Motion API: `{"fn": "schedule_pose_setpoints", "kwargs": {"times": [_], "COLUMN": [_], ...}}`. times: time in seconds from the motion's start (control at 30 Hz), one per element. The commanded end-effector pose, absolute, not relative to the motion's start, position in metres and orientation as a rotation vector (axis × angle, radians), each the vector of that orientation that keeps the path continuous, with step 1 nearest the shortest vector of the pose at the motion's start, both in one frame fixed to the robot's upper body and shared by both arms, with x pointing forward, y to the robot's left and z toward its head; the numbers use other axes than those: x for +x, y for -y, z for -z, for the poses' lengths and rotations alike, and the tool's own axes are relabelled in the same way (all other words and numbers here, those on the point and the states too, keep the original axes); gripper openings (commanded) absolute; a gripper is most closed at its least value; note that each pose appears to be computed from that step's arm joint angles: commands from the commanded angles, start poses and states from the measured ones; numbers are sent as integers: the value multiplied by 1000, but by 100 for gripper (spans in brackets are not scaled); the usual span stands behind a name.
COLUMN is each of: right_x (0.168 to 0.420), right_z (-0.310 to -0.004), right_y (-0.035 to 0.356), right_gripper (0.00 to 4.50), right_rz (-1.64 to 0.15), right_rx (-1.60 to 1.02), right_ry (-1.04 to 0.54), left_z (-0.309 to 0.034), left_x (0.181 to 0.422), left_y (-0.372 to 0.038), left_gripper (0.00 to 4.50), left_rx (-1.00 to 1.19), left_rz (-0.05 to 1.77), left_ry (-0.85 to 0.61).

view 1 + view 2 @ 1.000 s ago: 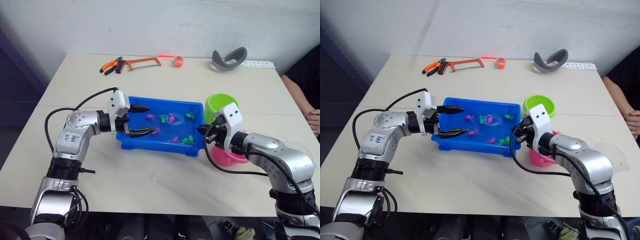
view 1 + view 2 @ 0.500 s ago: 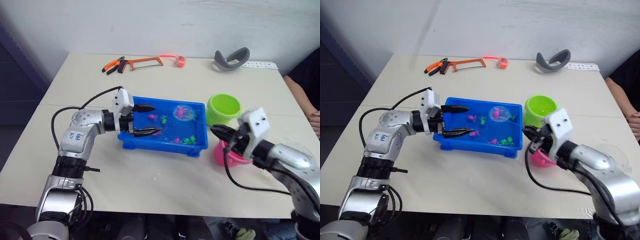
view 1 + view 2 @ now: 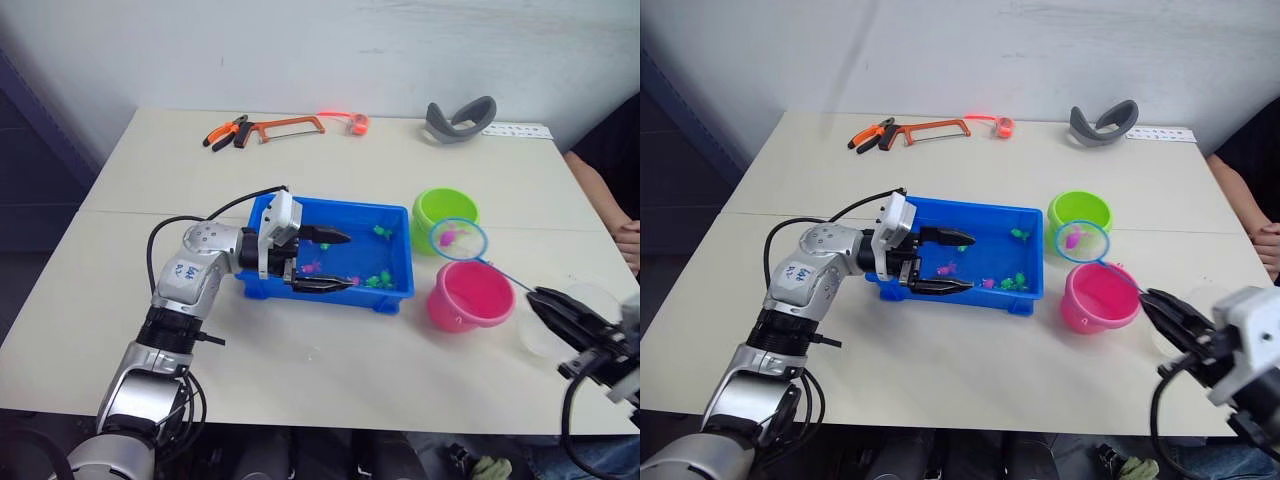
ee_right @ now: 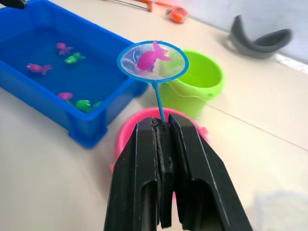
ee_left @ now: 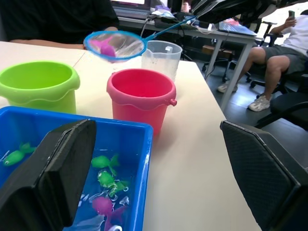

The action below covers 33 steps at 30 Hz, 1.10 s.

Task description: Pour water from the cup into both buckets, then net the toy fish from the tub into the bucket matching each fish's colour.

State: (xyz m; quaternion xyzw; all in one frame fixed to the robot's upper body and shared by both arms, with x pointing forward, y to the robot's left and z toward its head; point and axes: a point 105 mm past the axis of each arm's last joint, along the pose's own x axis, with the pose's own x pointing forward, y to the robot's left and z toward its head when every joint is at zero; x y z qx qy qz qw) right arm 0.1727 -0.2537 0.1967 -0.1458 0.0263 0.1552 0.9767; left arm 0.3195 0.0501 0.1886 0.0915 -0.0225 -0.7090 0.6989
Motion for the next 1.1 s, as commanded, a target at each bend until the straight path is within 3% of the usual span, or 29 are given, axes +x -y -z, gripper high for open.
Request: {"fn": "schedule_pose_setpoints", "kwargs": {"times": [0.03, 0.27, 0.63, 0.9, 1.0, 1.1], "right_x": [153, 128, 144, 158, 160, 162], "right_z": [-201, -187, -176, -189, -191, -198], "right_y": [263, 291, 289, 284, 287, 286], "right_gripper": [0, 0, 0, 0, 0, 0], "right_rz": [-266, -157, -218, -264, -254, -209], "right_rx": [-416, -717, -1170, -1586, -1585, -1374], "right_ry": [-62, -130, -112, -18, 3, 44], "left_z": [-196, -196, -198, -197, -197, -196], "left_x": [320, 324, 327, 328, 328, 328], "left_y": [-44, -36, -34, -39, -40, -41], "left_gripper": [448, 448, 448, 448, 448, 448], "left_rx": [234, 233, 236, 233, 233, 232], "left_rz": [1614, 1648, 1650, 1629, 1623, 1619], "left_ry": [89, 100, 111, 110, 110, 107]}}
